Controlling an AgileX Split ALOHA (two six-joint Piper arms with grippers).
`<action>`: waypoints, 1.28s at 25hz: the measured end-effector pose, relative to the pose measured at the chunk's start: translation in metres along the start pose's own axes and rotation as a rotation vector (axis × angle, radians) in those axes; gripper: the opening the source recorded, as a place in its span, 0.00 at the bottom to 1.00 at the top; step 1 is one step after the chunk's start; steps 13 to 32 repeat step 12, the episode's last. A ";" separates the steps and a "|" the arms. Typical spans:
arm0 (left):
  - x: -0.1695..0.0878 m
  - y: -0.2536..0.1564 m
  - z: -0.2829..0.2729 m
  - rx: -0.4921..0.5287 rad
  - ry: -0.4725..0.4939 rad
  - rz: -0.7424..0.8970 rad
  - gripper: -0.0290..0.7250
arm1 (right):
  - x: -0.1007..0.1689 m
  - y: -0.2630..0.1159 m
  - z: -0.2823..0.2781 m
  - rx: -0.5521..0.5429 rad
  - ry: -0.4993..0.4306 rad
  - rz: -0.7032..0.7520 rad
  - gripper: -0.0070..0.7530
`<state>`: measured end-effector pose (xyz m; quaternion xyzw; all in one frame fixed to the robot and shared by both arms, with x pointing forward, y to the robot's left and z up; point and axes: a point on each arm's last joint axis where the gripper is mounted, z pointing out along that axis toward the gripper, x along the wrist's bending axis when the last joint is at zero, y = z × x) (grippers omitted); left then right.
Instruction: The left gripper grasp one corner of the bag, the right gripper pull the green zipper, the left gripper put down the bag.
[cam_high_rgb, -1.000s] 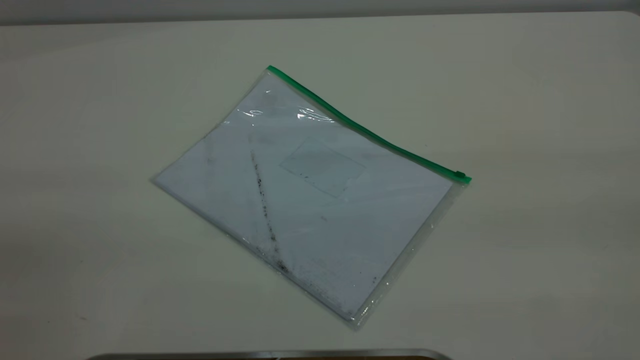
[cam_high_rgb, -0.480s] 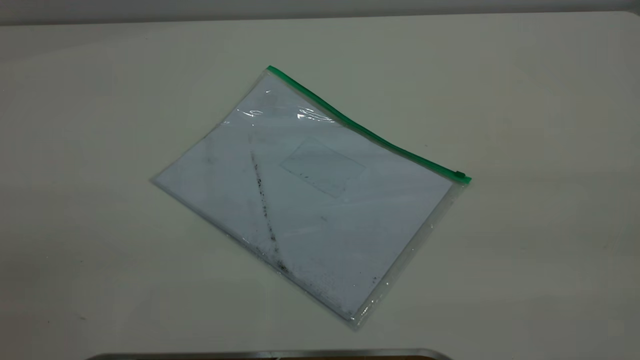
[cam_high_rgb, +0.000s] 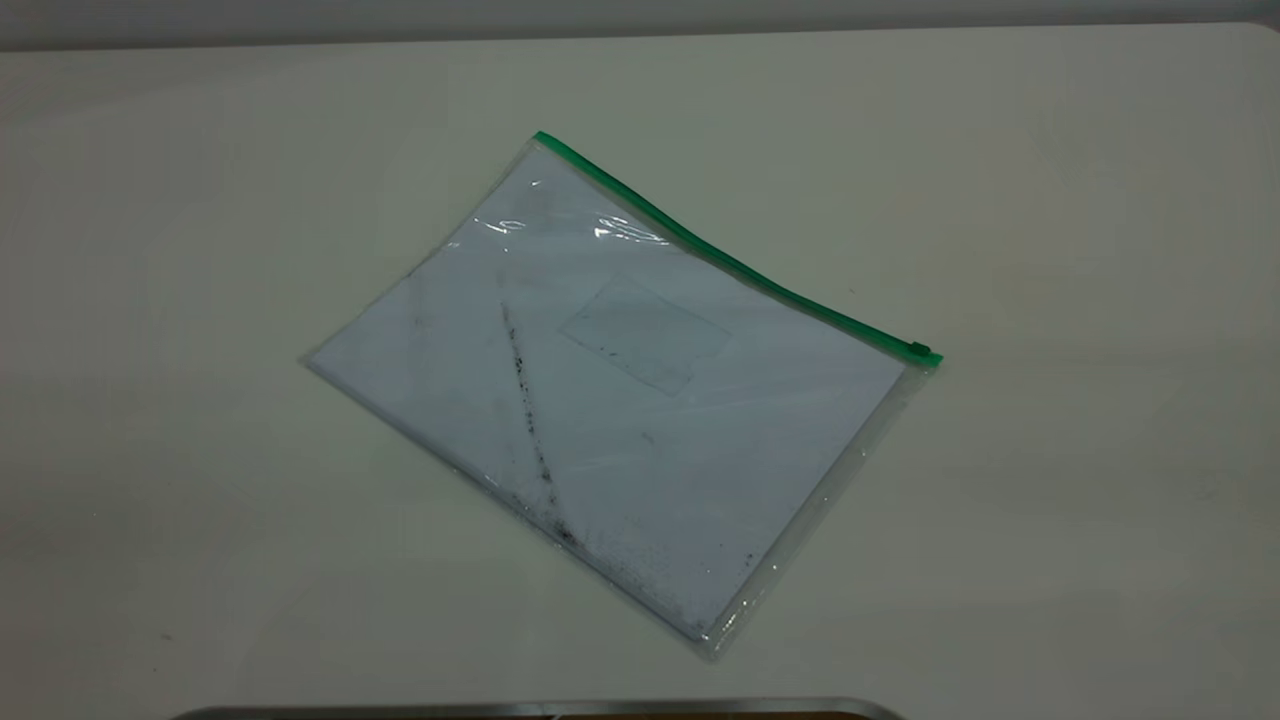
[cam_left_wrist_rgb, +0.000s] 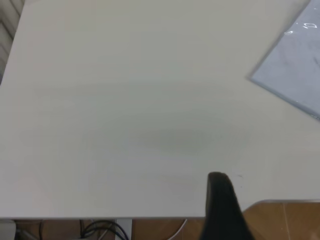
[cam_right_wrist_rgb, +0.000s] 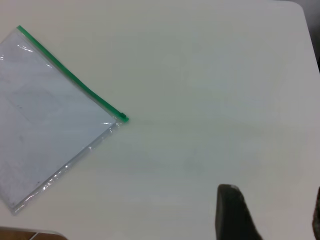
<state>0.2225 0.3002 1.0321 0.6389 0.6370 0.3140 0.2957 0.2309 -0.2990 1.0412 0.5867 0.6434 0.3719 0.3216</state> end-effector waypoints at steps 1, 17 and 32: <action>0.000 0.000 0.000 0.000 0.000 0.000 0.75 | 0.000 0.000 0.000 0.000 -0.005 -0.002 0.56; 0.000 0.000 0.000 0.000 0.000 0.000 0.75 | 0.000 0.000 0.000 0.000 0.000 0.000 0.56; 0.000 0.000 0.000 0.000 0.000 0.000 0.75 | 0.000 0.000 0.000 0.000 0.000 0.000 0.56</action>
